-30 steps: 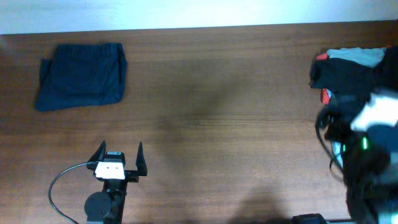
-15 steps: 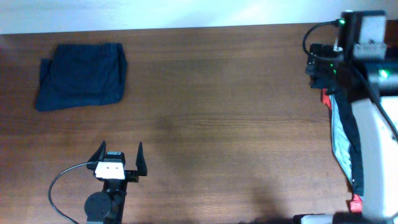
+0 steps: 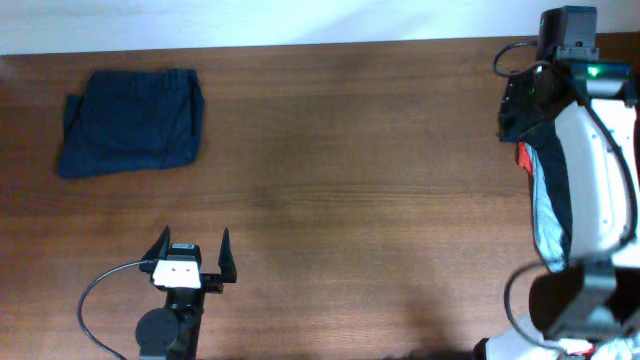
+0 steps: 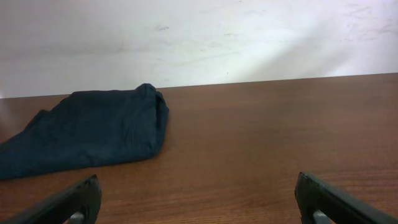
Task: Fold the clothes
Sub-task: 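Move the right gripper over the clothes pile toward the dark green shirt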
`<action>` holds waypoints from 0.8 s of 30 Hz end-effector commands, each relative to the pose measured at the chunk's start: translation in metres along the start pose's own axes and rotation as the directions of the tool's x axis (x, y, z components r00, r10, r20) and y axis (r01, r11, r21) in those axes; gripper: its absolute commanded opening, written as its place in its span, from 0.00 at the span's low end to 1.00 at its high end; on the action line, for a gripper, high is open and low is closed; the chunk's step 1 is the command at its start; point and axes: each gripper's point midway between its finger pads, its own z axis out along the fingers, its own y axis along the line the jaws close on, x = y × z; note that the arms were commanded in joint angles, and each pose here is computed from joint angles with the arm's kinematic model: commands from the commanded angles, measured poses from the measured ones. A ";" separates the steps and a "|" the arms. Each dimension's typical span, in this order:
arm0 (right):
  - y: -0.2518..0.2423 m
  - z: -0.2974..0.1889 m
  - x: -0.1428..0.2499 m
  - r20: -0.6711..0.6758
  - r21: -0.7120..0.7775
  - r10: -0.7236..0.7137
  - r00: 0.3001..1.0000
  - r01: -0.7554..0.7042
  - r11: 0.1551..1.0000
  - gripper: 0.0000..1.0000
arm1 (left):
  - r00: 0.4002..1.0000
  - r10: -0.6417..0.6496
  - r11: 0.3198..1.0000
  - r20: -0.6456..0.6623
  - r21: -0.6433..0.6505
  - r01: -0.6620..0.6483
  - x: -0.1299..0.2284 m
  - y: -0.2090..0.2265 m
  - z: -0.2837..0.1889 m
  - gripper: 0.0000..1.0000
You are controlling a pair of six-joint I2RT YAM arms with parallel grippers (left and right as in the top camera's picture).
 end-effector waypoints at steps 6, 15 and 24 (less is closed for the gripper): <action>0.012 0.080 -0.004 -0.061 0.027 0.026 0.998 -0.024 0.999 0.76 | 1.000 0.016 1.000 0.001 0.014 -0.016 0.001 -0.003 0.000 0.99; 0.029 0.138 -0.002 -0.073 0.032 0.024 0.997 -0.022 0.999 0.60 | 1.000 0.016 1.000 0.001 0.014 -0.016 0.001 -0.003 0.000 0.99; 0.026 0.176 0.011 -0.111 0.070 0.062 0.992 -0.054 0.996 0.59 | 1.000 0.016 1.000 0.001 0.014 -0.016 0.001 -0.003 0.000 0.99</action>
